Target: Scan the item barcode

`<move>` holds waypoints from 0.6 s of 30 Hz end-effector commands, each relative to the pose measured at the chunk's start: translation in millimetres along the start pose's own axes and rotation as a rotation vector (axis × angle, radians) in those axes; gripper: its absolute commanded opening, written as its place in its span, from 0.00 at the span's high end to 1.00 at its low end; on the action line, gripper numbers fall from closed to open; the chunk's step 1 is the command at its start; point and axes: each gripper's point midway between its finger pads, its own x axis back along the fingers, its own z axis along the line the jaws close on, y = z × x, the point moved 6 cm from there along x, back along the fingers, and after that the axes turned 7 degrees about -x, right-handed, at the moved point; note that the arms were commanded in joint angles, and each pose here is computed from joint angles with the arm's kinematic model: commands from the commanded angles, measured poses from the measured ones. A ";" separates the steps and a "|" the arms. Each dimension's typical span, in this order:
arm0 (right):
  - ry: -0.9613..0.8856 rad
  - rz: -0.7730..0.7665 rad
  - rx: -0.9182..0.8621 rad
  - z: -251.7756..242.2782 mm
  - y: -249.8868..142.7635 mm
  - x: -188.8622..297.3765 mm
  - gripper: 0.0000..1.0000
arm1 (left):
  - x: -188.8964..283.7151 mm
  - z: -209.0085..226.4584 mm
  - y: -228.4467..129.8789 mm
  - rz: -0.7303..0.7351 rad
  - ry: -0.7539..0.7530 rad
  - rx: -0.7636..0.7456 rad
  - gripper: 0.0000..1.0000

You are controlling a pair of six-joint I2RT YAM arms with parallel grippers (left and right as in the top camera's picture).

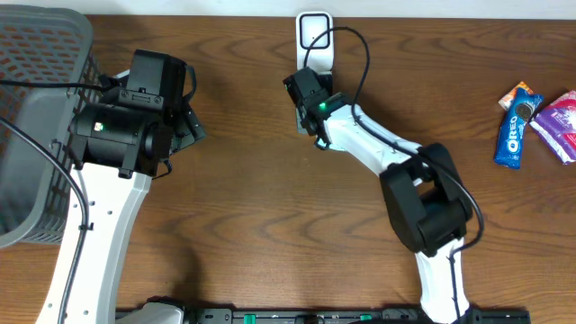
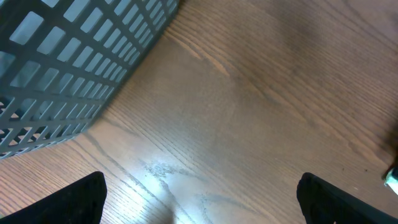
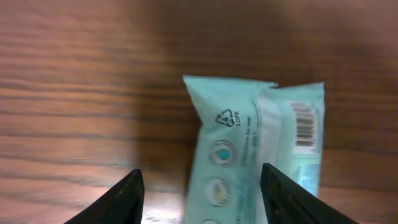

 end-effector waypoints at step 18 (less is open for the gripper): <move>-0.127 0.144 0.030 -22.6 -34.1 -34.8 0.99 | 0.5 2.4 2.4 -0.010 0.019 -0.008 0.02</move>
